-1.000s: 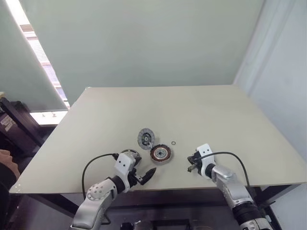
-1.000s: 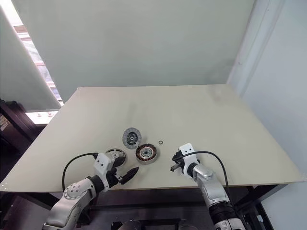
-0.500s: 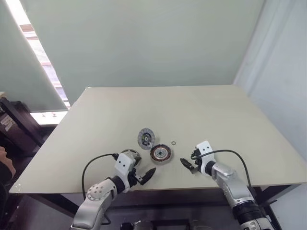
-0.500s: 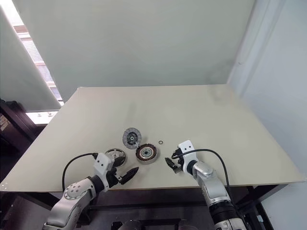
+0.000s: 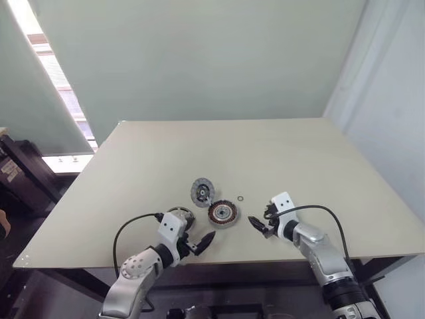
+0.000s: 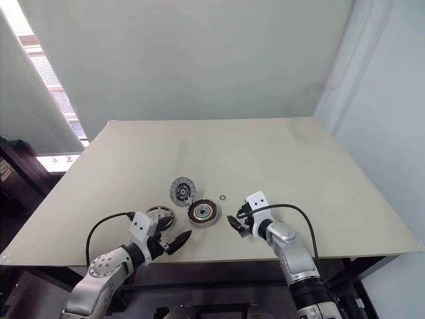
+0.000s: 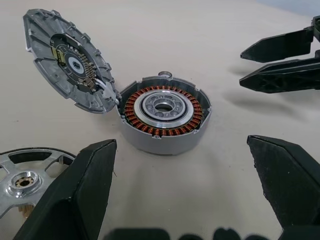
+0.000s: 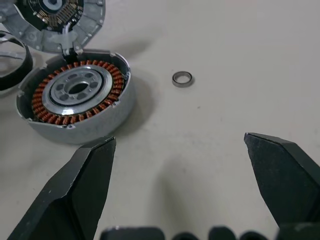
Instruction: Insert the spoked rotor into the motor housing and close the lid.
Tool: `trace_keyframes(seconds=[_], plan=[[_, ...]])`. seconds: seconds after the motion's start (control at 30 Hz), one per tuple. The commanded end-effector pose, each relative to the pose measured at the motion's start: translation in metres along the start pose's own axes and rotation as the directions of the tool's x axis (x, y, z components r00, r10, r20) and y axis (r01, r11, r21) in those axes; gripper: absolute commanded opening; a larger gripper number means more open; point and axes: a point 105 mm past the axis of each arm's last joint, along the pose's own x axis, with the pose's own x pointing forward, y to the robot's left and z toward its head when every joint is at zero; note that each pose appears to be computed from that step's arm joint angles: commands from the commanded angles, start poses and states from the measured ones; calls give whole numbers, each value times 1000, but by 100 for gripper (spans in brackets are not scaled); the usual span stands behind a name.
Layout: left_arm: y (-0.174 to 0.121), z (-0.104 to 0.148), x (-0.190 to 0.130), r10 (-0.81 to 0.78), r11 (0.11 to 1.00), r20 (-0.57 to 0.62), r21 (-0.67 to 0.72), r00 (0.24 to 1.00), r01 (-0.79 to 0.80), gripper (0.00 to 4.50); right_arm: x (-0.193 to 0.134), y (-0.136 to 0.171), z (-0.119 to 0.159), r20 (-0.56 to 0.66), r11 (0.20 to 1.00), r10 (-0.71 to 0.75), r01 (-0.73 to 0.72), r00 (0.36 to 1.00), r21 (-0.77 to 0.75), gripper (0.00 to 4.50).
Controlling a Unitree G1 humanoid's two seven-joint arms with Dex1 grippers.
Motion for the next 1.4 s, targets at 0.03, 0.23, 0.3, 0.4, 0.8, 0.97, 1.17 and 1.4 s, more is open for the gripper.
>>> trace_keyframes(seconds=[0.03, 0.23, 0.3, 0.4, 0.8, 0.97, 1.17, 1.4], plan=[[2, 14, -1, 8, 1000, 52, 22, 999, -9, 450, -1, -5, 31, 92, 999, -7, 10, 996, -30, 449], [1, 13, -1, 12, 1000, 54, 16, 998, -13, 450, -10, -4, 32, 90, 1000, 13, -11, 996, -26, 449], [0, 12, -1, 12, 1000, 53, 14, 999, -13, 450, -14, -5, 32, 88, 1000, 15, -13, 996, -24, 449], [0, 11, -1, 13, 1000, 51, 12, 999, -13, 450, -20, -4, 29, 78, 999, 30, -29, 996, -17, 449], [2, 10, -3, 19, 1000, 47, 11, 999, -20, 450, -37, 1, 16, 12, 996, 82, -81, 997, -35, 449], [1, 10, -2, 17, 1000, 49, 12, 999, -18, 450, -39, 5, 13, -2, 993, 103, -103, 995, -50, 449], [-1, 11, 0, 11, 1000, 55, 11, 998, -12, 450, -39, 5, 12, -1, 994, 99, -99, 995, -50, 449], [-2, 11, 2, 0, 1000, 55, 18, 999, -1, 450, -40, 2, 10, -9, 995, 82, -83, 997, -60, 449]])
